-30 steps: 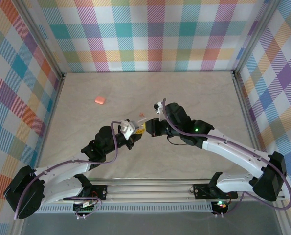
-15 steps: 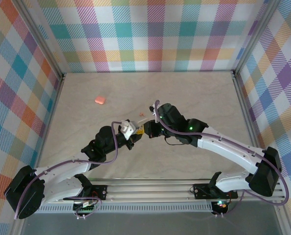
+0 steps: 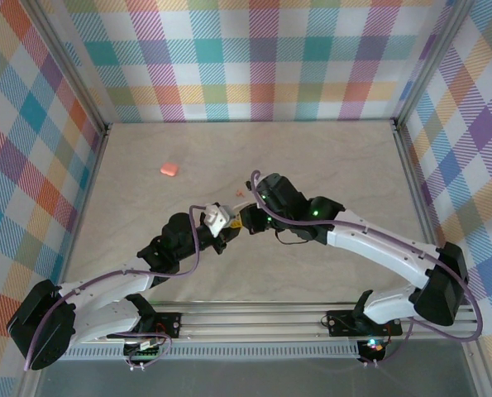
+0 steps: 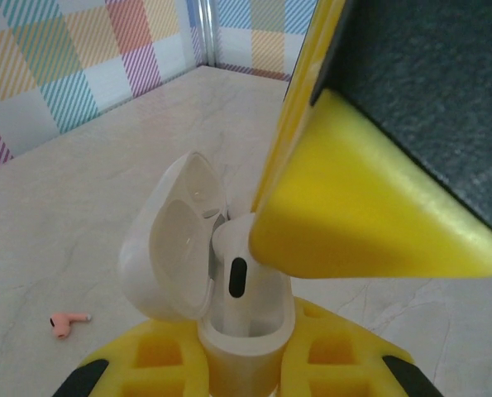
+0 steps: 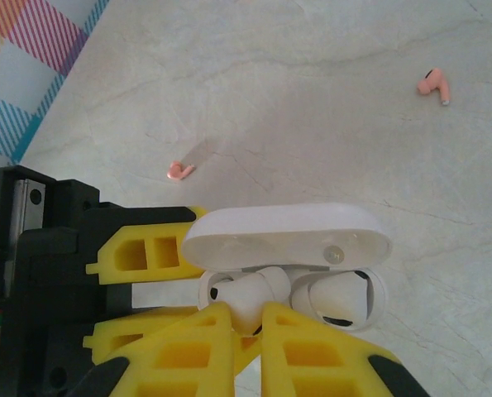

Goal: Insert the wireless bluetooth earbuds into the charging case

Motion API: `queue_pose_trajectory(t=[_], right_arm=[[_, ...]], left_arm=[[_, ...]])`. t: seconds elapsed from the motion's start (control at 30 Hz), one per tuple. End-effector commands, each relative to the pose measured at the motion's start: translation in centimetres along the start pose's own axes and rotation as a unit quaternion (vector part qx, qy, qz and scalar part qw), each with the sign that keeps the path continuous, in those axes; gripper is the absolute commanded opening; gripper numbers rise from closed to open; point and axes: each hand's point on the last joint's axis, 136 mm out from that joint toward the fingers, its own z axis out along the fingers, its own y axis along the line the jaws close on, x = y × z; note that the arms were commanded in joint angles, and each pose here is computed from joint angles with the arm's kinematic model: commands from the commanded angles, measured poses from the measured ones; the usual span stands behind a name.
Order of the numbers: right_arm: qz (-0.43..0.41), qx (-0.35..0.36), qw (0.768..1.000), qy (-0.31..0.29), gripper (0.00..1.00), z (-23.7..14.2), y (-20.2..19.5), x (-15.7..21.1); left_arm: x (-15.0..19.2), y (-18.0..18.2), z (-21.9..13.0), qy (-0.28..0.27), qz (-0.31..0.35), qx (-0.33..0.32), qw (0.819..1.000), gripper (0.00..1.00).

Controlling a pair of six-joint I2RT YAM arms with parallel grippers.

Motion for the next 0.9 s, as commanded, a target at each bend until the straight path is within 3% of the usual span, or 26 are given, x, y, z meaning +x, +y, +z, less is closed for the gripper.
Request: queue_pose_trajectory(t=[0.0, 0.27, 0.87], right_arm=[[-0.014, -0.011, 1.000, 0.011, 0.14, 0.0, 1.1, 0.1], [-0.008, -0.019, 1.000, 0.009, 0.26, -0.2, 1.5, -0.2], [0.010, -0.028, 1.000, 0.008, 0.32, -1.0, 2.4, -1.1]], left_arm=[[-3.9, -0.5, -0.4, -0.057, 0.018, 0.014, 0.998, 0.00], [-4.2, -0.5, -0.7, -0.060, 0.016, 0.012, 0.998, 0.00], [-4.9, -0.6, -1.5, -0.074, 0.003, 0.014, 0.997, 0.00]])
